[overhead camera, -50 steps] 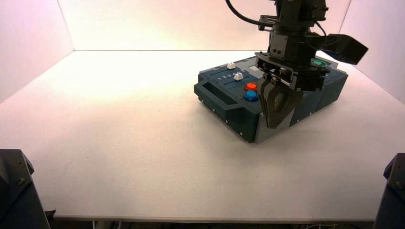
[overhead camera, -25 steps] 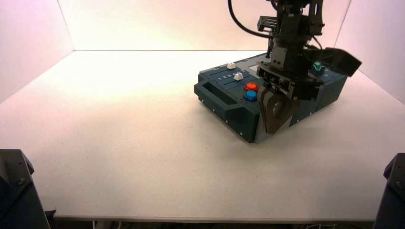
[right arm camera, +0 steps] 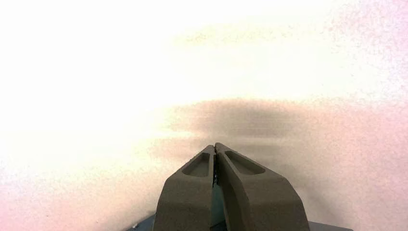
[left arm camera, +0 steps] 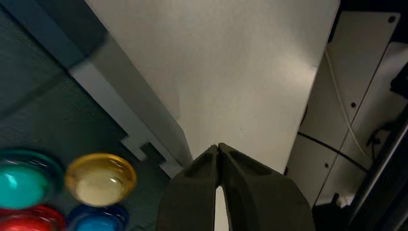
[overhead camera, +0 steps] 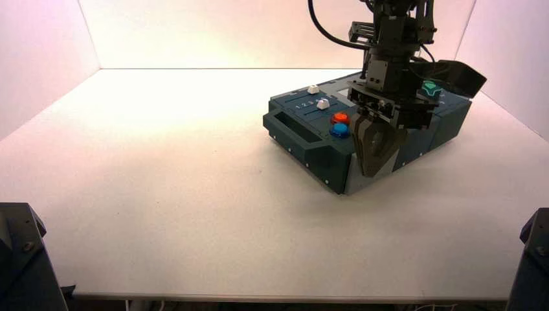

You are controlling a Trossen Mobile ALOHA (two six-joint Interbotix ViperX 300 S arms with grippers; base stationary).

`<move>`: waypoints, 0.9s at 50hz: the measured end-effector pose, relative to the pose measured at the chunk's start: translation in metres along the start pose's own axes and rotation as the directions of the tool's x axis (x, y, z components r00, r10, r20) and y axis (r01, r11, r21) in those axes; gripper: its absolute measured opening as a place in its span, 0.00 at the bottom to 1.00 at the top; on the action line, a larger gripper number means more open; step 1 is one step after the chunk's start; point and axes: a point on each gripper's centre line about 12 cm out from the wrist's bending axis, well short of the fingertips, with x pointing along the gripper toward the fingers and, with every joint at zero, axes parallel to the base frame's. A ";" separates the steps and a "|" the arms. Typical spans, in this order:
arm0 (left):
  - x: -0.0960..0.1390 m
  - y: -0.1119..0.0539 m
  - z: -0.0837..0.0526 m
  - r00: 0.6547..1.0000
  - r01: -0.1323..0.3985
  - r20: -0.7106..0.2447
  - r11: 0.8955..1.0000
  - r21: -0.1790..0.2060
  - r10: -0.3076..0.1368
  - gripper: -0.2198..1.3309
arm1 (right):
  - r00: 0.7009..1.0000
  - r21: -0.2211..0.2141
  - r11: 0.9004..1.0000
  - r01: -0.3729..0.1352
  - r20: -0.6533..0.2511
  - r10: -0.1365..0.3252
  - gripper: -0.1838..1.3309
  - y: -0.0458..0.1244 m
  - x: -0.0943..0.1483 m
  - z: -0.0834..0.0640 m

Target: Rotate the box clockwise.

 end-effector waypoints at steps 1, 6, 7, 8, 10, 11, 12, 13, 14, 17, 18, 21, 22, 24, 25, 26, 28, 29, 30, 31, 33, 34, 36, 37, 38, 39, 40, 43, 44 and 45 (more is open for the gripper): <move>0.000 0.001 0.000 1.000 0.001 0.001 1.000 -0.002 -0.001 0.04 | 1.000 0.000 1.000 0.000 -0.002 0.000 0.03 0.000 0.000 0.000; -0.001 0.008 -0.002 1.000 0.001 0.008 1.000 -0.018 -0.001 0.04 | 1.000 0.000 1.000 0.001 -0.012 -0.001 0.03 -0.001 0.000 -0.001; -0.001 0.010 -0.003 1.000 0.002 0.008 1.000 -0.024 -0.002 0.04 | 1.000 -0.002 1.000 0.001 -0.014 -0.001 0.03 -0.001 0.000 -0.001; 0.000 0.011 -0.003 1.000 0.003 0.007 1.000 -0.023 -0.002 0.04 | 1.000 -0.002 1.000 0.001 -0.015 -0.001 0.03 -0.001 0.000 -0.002; -0.001 0.012 -0.004 1.000 0.003 0.008 1.000 -0.027 -0.003 0.04 | 1.000 -0.003 1.000 0.000 -0.015 0.000 0.03 0.000 0.000 -0.002; 0.000 0.013 -0.004 1.000 0.004 0.007 1.000 -0.029 -0.004 0.04 | 1.000 -0.002 1.000 0.001 -0.015 -0.001 0.03 -0.001 0.000 -0.002; 0.000 0.014 -0.004 1.000 0.004 0.007 1.000 -0.031 -0.004 0.04 | 1.000 -0.002 1.000 0.001 -0.017 -0.001 0.03 -0.001 0.000 -0.002; -0.001 0.014 -0.004 1.000 0.003 0.009 1.000 -0.030 -0.003 0.04 | 1.000 -0.002 1.000 0.001 -0.017 -0.001 0.03 -0.001 0.000 -0.002; 0.000 0.014 -0.004 1.000 0.004 0.007 0.999 -0.032 -0.004 0.04 | 1.000 -0.003 1.000 0.000 -0.017 0.000 0.03 0.000 0.000 -0.002; 0.001 0.014 -0.004 1.000 0.005 0.006 1.000 -0.031 -0.004 0.03 | 1.000 -0.001 1.000 0.001 -0.021 -0.001 0.03 -0.001 0.002 -0.003; 0.001 0.014 -0.004 1.000 0.005 0.006 1.000 -0.031 -0.004 0.04 | 1.000 -0.001 1.000 0.001 -0.021 -0.001 0.03 -0.001 0.001 -0.002; 0.001 0.014 -0.004 1.000 0.005 0.005 0.999 -0.031 -0.005 0.03 | 1.000 -0.003 1.000 0.001 -0.024 -0.001 0.03 -0.001 0.002 -0.002; 0.001 0.015 -0.004 1.000 0.005 0.005 0.999 -0.033 -0.005 0.03 | 1.000 -0.003 1.000 0.001 -0.026 -0.001 0.03 -0.001 0.002 -0.002; 0.002 0.015 -0.005 1.000 0.005 0.005 0.999 -0.033 -0.005 0.04 | 1.000 -0.003 1.000 0.001 -0.026 -0.001 0.03 -0.001 0.002 -0.002; 0.002 0.015 -0.005 1.000 0.005 0.005 0.999 -0.033 -0.005 0.03 | 1.000 -0.003 1.000 0.001 -0.029 -0.001 0.03 -0.001 0.002 -0.002; 0.003 0.015 -0.005 1.000 0.006 0.004 0.999 -0.034 -0.005 0.04 | 1.000 -0.005 1.000 0.001 -0.029 -0.001 0.03 -0.001 0.002 -0.002; 0.004 0.016 -0.006 1.000 0.005 0.004 0.999 -0.036 -0.005 0.03 | 1.000 -0.005 1.000 0.000 -0.031 0.000 0.03 0.000 0.002 -0.002; 0.004 0.016 -0.006 1.000 0.005 0.004 0.999 -0.036 -0.005 0.03 | 1.000 -0.003 1.000 0.001 -0.030 -0.001 0.03 -0.001 0.002 -0.002; 0.004 0.016 -0.006 1.000 0.005 0.005 0.999 -0.036 -0.004 0.04 | 1.000 -0.004 1.000 0.000 -0.030 -0.001 0.03 -0.001 0.002 -0.002; 0.004 0.016 -0.007 1.000 0.005 0.005 0.999 -0.038 -0.004 0.03 | 1.000 -0.005 1.000 0.000 -0.030 -0.001 0.03 -0.001 0.002 -0.002; 0.005 0.017 -0.008 1.000 0.005 0.004 0.999 -0.041 -0.005 0.03 | 0.999 -0.004 1.000 0.001 -0.032 -0.001 0.03 -0.001 0.002 -0.002; 0.005 0.017 -0.008 1.000 0.005 0.004 0.999 -0.041 -0.005 0.03 | 0.999 -0.005 1.000 0.000 -0.032 -0.001 0.03 -0.001 0.002 -0.002; 0.008 0.019 -0.011 1.000 0.009 -0.002 0.999 -0.049 -0.010 0.04 | 0.999 -0.003 1.000 0.001 -0.037 -0.001 0.03 -0.001 0.003 -0.003; 0.009 0.020 -0.013 1.000 0.011 -0.004 0.999 -0.053 -0.011 0.03 | 0.999 -0.005 1.000 0.001 -0.038 -0.001 0.03 -0.001 0.003 -0.003; 0.011 0.020 -0.015 1.000 0.015 -0.011 0.998 -0.057 -0.016 0.03 | 0.999 -0.005 1.000 0.001 -0.038 -0.001 0.03 -0.001 0.002 -0.003; 0.013 0.022 -0.017 1.000 0.019 -0.016 0.998 -0.065 -0.020 0.04 | 0.999 -0.003 1.000 0.001 -0.041 -0.002 0.03 -0.002 0.003 -0.003; 0.015 0.024 -0.020 0.999 0.023 -0.023 0.997 -0.070 -0.025 0.03 | 0.999 -0.003 1.000 0.001 -0.046 -0.002 0.03 -0.002 0.003 -0.004; 0.017 0.029 -0.026 0.999 0.030 -0.029 0.996 -0.089 -0.032 0.03 | 0.999 -0.001 1.000 0.002 -0.047 -0.002 0.03 -0.002 0.002 -0.003; 0.019 0.032 -0.029 0.999 0.033 -0.032 0.995 -0.096 -0.036 0.03 | 0.999 -0.001 1.000 0.001 -0.048 -0.001 0.03 -0.002 0.002 -0.003; 0.018 0.036 -0.032 0.999 0.033 -0.030 0.994 -0.107 -0.037 0.03 | 0.999 -0.002 1.000 0.001 -0.051 -0.002 0.03 -0.002 0.002 -0.003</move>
